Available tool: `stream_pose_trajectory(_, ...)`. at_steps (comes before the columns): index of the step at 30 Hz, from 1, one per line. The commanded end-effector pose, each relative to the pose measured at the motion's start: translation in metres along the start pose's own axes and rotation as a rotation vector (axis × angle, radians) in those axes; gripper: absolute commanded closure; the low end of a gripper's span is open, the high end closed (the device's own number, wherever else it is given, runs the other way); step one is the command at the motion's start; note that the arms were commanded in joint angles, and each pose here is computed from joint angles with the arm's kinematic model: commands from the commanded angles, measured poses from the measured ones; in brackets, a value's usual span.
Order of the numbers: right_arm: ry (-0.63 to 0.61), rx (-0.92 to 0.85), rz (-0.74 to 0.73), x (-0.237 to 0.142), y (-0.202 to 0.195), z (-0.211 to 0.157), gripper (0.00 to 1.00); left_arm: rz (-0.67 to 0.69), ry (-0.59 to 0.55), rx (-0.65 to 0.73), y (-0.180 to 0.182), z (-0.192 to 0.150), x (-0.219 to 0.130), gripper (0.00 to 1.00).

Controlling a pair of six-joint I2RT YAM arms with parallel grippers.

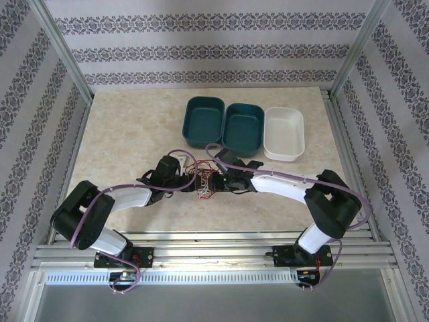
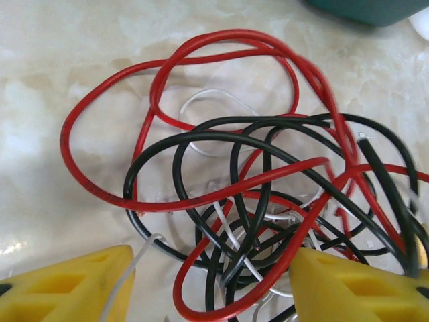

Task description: Untangle the cables

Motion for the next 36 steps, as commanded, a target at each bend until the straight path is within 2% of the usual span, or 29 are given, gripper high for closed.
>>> stream_pose_trajectory(1, 0.0, -0.002, 0.029, -0.002, 0.009, 0.002, 0.71, -0.017, -0.044, -0.003, -0.004, 0.004, 0.003, 0.5)
stream_pose_trajectory(3, -0.008, 0.015, 0.026, -0.004, 0.004, 0.003, 0.79, -0.012, -0.046, -0.008, -0.003, 0.003, 0.004, 0.63)
stream_pose_trajectory(8, -0.037, 0.076, 0.029, -0.011, -0.014, 0.009, 1.0, 0.005, -0.051, -0.025, 0.0, 0.003, 0.008, 0.82)
stream_pose_trajectory(15, -0.086, 0.094, -0.013, -0.029, -0.027, 0.011, 1.0, 0.042, -0.053, -0.034, 0.002, 0.003, 0.006, 1.0)
stream_pose_trajectory(31, -0.289, 0.156, -0.103, -0.098, -0.064, 0.011, 1.0, 0.148, -0.1, 0.034, 0.001, 0.006, -0.035, 1.0)
stream_pose_trajectory(36, -0.301, 0.147, -0.147, -0.114, -0.063, 0.014, 1.0, 0.15, -0.061, 0.04, 0.001, 0.003, -0.038, 1.0)
Point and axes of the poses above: each hand's point on the last joint's axis, 136 mm out from that joint toward the fingers, its own x axis out along the fingers, its own y axis along the line the jaws close on, z = x × y, the point moved 10 cm from there along -x, back along the fingers, and after that the axes turned 9 degrees about x, right-handed, at the moved point
